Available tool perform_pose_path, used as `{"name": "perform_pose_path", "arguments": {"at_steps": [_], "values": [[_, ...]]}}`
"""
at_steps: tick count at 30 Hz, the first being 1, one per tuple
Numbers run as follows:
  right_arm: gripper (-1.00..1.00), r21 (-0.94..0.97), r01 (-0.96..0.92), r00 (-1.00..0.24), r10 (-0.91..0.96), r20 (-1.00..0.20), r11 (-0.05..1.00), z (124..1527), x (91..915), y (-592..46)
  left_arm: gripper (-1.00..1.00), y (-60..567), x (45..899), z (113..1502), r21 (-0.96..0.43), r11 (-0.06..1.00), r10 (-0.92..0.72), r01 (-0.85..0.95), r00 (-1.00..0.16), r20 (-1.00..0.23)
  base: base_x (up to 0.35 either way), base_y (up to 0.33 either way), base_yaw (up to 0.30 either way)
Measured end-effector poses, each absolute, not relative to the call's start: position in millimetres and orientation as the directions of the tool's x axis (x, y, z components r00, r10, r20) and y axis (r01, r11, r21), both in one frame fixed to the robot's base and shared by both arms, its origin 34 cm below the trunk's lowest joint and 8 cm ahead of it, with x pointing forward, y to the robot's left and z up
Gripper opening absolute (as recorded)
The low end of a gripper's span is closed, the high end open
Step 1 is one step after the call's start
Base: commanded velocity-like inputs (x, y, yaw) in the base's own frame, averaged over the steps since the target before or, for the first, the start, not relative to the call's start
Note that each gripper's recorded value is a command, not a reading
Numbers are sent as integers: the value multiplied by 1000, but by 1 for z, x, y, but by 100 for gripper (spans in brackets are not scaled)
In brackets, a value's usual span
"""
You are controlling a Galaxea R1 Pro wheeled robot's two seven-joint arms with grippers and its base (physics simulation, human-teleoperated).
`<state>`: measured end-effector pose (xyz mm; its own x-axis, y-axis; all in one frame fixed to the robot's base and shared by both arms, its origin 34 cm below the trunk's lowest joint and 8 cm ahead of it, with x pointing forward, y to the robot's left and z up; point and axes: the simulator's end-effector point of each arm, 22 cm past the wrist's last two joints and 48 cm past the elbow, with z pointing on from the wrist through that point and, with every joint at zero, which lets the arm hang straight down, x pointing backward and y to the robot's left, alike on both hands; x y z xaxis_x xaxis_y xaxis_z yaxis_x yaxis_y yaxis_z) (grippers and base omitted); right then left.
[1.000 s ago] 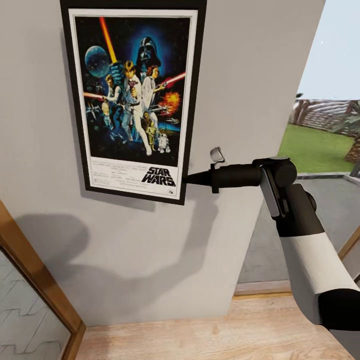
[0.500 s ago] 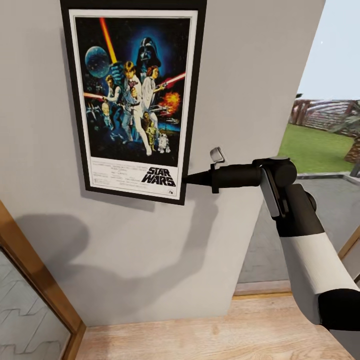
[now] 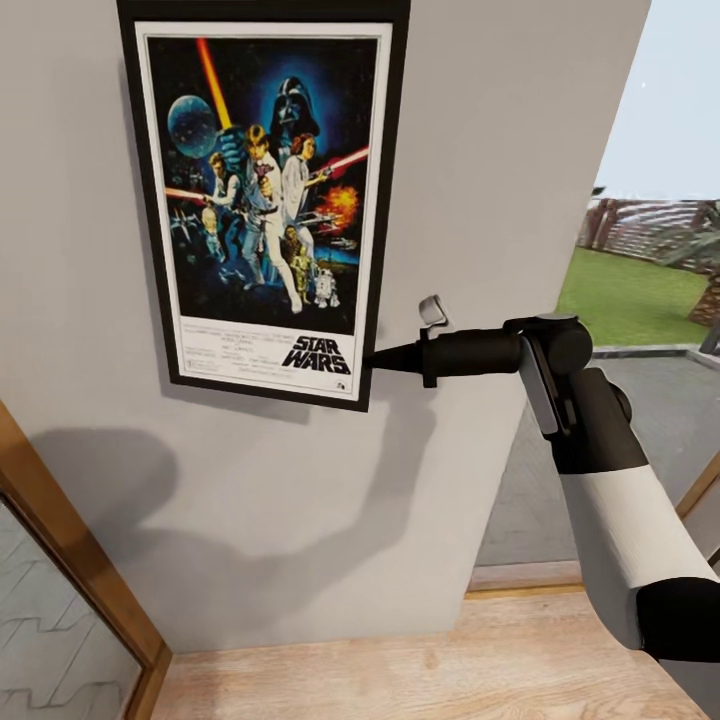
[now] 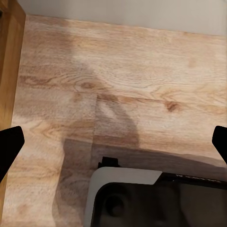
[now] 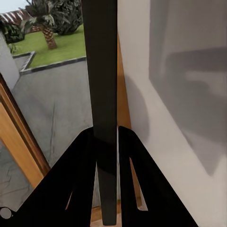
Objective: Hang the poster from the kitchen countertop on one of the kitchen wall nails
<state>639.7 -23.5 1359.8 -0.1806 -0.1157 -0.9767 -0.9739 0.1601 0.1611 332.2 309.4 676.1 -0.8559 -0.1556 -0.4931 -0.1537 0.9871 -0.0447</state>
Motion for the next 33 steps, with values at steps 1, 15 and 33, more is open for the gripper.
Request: {"name": "perform_pose_path", "arguments": {"at_steps": [1,15,33], "values": [[-100,161,-974,-181,-116,-977,160,1360,640,-23,100,309,332,676,-45,987,-156,-154,-856,-493,0,0,0],[-100,165,-974,-184,-120,-976,157,1358,639,-23,100,309,332,676,-45,987,-155,-153,-856,-493,0,0,0],[-100,163,-974,-183,-120,-976,156,1358,639,-23,100,309,332,676,-45,987,-155,-154,-856,-493,0,0,0]]}}
